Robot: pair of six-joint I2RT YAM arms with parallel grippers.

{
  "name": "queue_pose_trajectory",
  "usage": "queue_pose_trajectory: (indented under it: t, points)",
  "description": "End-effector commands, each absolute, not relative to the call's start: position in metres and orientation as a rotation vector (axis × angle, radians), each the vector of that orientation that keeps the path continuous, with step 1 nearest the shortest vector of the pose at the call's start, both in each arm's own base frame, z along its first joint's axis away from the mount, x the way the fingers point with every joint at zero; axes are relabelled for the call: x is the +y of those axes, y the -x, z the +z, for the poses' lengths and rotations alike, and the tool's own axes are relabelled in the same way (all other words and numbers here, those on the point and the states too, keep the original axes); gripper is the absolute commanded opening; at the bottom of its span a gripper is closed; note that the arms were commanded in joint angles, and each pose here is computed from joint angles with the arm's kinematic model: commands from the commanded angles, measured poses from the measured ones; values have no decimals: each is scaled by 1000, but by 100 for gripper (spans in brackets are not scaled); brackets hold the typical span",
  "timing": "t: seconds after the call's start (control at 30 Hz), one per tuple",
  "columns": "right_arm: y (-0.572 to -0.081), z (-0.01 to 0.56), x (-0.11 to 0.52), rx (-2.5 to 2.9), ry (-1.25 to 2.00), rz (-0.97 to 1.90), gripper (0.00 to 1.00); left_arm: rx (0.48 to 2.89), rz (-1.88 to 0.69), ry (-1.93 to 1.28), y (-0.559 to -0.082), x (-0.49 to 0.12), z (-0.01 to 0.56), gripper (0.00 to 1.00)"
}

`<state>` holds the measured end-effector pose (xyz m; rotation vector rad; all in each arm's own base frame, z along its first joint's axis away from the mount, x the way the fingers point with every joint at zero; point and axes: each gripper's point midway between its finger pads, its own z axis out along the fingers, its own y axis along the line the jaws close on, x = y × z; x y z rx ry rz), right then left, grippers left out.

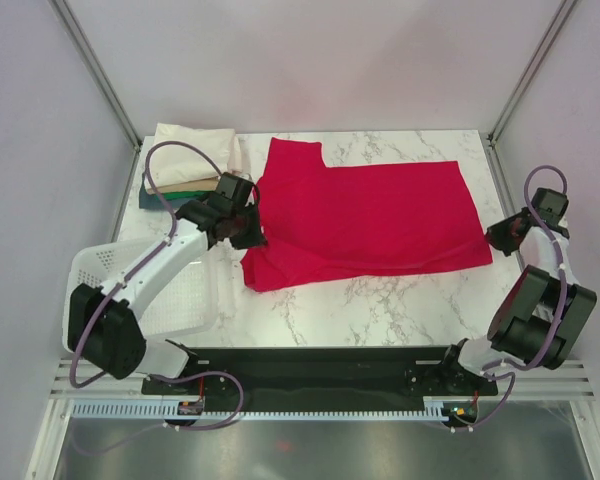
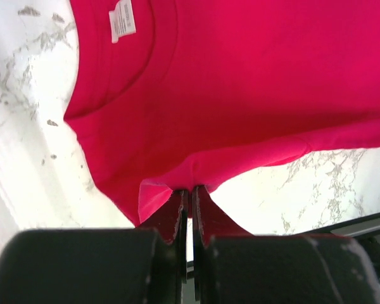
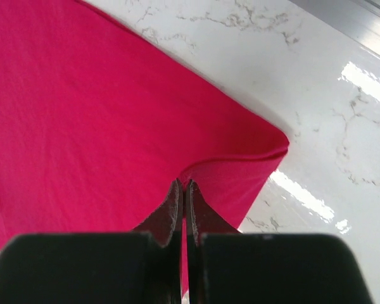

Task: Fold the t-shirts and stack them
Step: Fold the tshirt

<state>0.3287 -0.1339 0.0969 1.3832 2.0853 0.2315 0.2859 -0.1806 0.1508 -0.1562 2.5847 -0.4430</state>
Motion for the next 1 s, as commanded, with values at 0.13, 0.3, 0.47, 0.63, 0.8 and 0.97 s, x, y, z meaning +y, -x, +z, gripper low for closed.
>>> queue_pose_trajectory:
  t: [0.13,0.3,0.47,0.63,0.8,0.97]
  points:
    - [-374,102,-147,2057,-1327,197,0,2559,-481,21,-334,-188,156,2]
    - [-387,97,-153,2054,-1329,182,0,2563,-422,-7,-358,-186,149,2]
    - [-400,89,-160,2054,-1341,185,0,2578,-394,12,-379,-183,141,2]
    - [-415,74,-161,2081,-1340,197,0,2620,-345,18,-399,-180,129,2]
    - [-432,65,-153,2114,-1315,258,1,2638,-330,57,-412,-177,123,3]
    - [-461,73,-154,2105,-1280,305,26,2638,-284,133,-432,-165,139,26]
